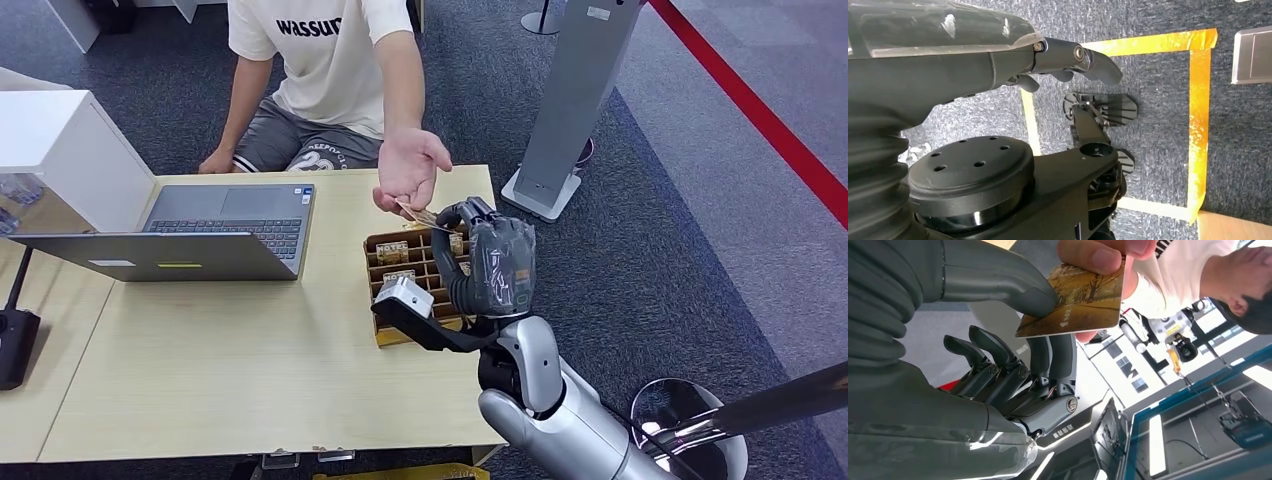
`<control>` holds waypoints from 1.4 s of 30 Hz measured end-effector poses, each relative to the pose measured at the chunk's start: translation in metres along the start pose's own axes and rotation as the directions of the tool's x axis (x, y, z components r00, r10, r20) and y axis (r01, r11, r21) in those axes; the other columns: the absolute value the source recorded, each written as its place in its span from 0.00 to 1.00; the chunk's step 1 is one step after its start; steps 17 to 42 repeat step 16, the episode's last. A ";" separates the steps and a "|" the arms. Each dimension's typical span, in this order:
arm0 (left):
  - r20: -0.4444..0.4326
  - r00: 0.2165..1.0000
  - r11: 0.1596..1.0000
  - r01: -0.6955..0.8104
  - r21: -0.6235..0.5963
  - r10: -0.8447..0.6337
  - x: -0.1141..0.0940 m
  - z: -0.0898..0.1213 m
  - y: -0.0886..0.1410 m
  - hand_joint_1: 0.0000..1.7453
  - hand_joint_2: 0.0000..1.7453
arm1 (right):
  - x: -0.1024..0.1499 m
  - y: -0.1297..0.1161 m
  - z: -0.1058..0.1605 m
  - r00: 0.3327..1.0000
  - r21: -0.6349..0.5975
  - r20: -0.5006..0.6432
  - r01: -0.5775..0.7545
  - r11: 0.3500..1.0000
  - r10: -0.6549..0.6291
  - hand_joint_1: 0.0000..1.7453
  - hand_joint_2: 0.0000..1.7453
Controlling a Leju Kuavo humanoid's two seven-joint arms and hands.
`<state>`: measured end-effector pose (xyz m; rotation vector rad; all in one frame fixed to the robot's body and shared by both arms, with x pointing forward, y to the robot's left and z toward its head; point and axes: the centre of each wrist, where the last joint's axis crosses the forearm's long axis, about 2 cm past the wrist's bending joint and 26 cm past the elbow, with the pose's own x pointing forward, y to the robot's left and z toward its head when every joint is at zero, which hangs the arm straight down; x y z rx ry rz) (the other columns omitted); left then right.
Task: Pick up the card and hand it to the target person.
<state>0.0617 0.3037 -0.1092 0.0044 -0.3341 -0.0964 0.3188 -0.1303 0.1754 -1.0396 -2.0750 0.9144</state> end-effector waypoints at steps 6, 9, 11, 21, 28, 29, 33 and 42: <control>0.000 1.000 1.000 -0.023 -0.003 0.023 0.000 0.000 -0.001 0.00 0.00 | -0.001 0.000 0.002 0.998 0.005 -0.024 0.061 0.998 -0.061 0.00 1.00; -0.015 1.000 1.000 -0.024 0.007 0.024 0.000 0.000 0.001 0.00 0.00 | -0.004 -0.003 0.005 0.970 0.035 -0.071 0.236 0.971 -0.234 0.00 1.00; -0.021 0.999 1.000 -0.025 0.012 0.025 -0.001 0.000 0.002 0.00 0.00 | -0.011 -0.005 0.009 0.924 0.054 -0.112 0.374 0.926 -0.366 0.00 1.00; -0.022 0.999 1.000 -0.023 0.017 0.024 -0.001 0.000 0.005 0.00 0.00 | -0.030 -0.009 0.024 0.665 0.084 -0.285 0.734 0.673 -0.690 0.00 1.00; -0.022 0.999 1.000 -0.023 0.017 0.024 -0.001 0.000 0.005 0.00 0.00 | -0.030 -0.009 0.024 0.665 0.084 -0.285 0.734 0.673 -0.690 0.00 1.00; -0.022 0.999 1.000 -0.023 0.017 0.024 -0.001 0.000 0.005 0.00 0.00 | -0.030 -0.009 0.024 0.665 0.084 -0.285 0.734 0.673 -0.690 0.00 1.00; -0.022 0.999 1.000 -0.023 0.017 0.024 -0.001 0.000 0.005 0.00 0.00 | -0.030 -0.009 0.024 0.665 0.084 -0.285 0.734 0.673 -0.690 0.00 1.00; -0.022 0.999 1.000 -0.023 0.017 0.024 -0.001 0.000 0.005 0.00 0.00 | -0.030 -0.009 0.024 0.665 0.084 -0.285 0.734 0.673 -0.690 0.00 1.00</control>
